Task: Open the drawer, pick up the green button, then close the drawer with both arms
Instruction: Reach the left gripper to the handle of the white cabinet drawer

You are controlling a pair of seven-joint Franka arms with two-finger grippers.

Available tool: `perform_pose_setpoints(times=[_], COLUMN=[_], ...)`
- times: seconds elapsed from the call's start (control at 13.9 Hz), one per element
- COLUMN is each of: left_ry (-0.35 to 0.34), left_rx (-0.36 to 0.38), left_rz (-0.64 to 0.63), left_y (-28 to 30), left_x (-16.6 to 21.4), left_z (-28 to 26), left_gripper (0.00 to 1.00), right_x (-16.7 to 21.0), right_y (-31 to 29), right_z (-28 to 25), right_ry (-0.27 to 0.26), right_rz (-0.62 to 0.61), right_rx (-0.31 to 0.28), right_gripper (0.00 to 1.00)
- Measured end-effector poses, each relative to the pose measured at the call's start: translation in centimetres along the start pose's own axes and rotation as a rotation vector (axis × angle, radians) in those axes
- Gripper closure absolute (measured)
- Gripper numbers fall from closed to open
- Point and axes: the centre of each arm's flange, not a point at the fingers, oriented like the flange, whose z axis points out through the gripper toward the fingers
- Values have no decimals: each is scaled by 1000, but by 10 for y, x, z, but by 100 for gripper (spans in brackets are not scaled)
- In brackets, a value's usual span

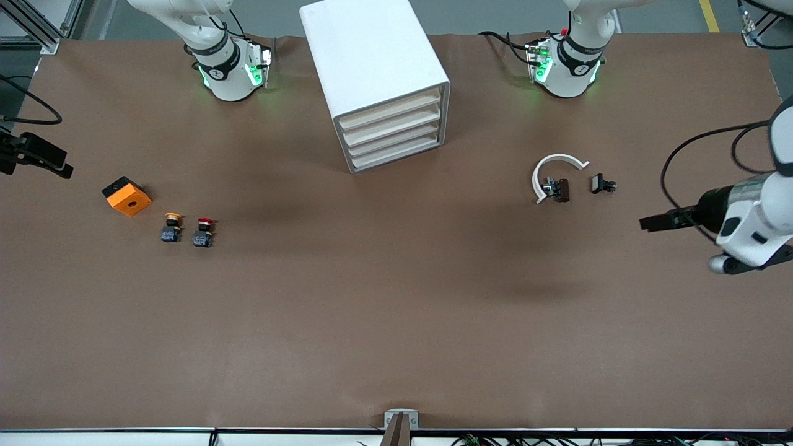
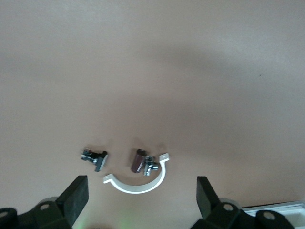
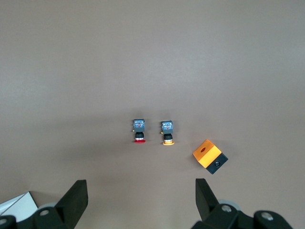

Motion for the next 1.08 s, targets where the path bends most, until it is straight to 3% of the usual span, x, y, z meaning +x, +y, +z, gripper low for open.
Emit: perform_pose_setpoints(times=[0.29,0.58,0.79,1.08], left_ry=[-18,-49,-84,-131], left_rx=[-57,-69,-93,-39], left_rz=[-56,-109,-237,-455], left_y=[29,65,97,151], left_x=[20,48,55,35], left_z=[37,114,159,197], left_gripper=[0,0,0,0], right_x=[0,0,0,1], right_y=[0,0,0,0], right_z=[0,0,0,1], right_ry=[0,0,0,-1], right_rz=[1,1,1,1], right_rx=[0,0,0,0], right_gripper=[0,0,0,0])
